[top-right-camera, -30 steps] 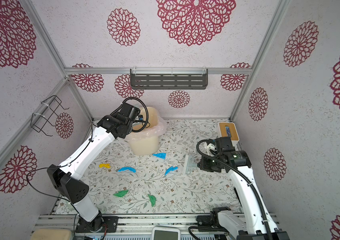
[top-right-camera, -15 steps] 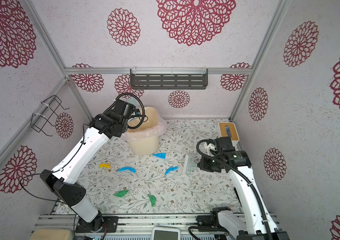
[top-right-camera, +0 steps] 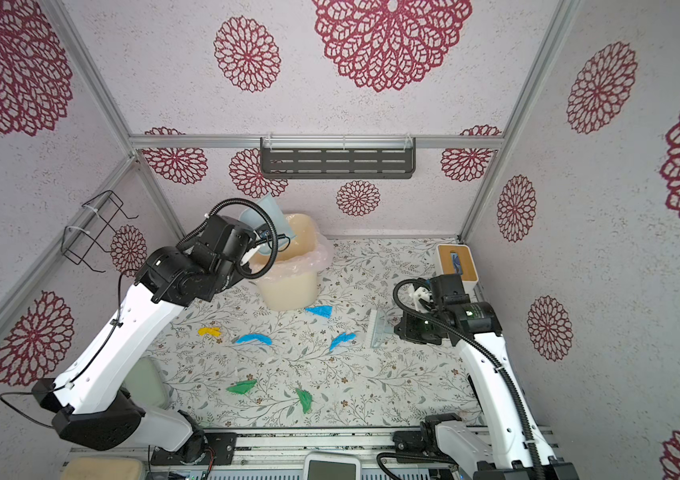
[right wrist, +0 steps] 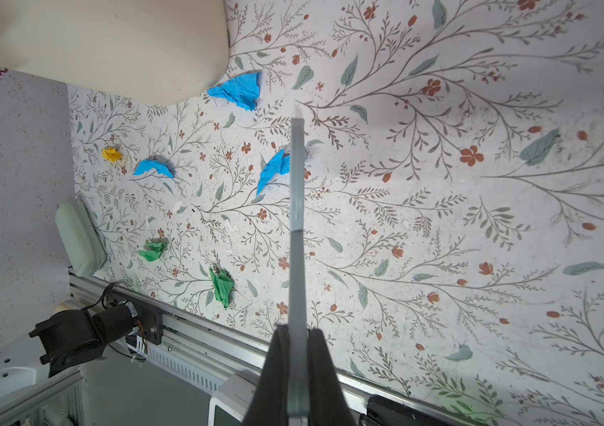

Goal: Sweep away the paper scraps from the table
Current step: 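Lower the empty dustpan beside the blue scrap with the left gripper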

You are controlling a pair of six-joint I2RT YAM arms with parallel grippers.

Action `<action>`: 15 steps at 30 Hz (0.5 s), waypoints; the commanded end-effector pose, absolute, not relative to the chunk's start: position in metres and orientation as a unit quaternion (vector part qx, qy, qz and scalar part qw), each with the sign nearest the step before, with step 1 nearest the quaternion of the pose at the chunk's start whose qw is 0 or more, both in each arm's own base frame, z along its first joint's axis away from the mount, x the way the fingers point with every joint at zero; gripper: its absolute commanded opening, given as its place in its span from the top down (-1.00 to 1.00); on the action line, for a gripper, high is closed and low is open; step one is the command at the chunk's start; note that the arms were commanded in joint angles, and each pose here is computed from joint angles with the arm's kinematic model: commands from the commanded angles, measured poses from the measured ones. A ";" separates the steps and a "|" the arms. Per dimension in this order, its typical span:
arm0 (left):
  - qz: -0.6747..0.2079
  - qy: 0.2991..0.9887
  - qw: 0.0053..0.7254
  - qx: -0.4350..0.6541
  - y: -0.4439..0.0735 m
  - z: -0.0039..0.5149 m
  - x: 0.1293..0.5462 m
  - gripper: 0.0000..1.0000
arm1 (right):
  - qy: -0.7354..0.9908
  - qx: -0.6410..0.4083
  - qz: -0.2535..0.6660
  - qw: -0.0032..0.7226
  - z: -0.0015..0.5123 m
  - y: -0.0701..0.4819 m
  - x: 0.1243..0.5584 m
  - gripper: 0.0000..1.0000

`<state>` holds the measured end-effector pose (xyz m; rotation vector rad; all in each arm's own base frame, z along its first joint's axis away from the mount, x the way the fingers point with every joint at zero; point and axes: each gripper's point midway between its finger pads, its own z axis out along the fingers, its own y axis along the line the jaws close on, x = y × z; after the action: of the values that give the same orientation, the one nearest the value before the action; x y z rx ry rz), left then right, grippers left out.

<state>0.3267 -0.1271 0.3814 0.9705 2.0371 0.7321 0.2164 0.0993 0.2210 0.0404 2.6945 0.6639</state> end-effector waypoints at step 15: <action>0.047 0.850 0.303 0.427 -0.207 0.294 0.217 1.00 | 0.968 -0.003 0.182 0.174 0.215 0.092 0.217 1.00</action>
<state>0.2310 -0.1876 0.3082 1.1525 2.1938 0.2834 0.2155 0.0940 0.2090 0.0214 2.7516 0.5626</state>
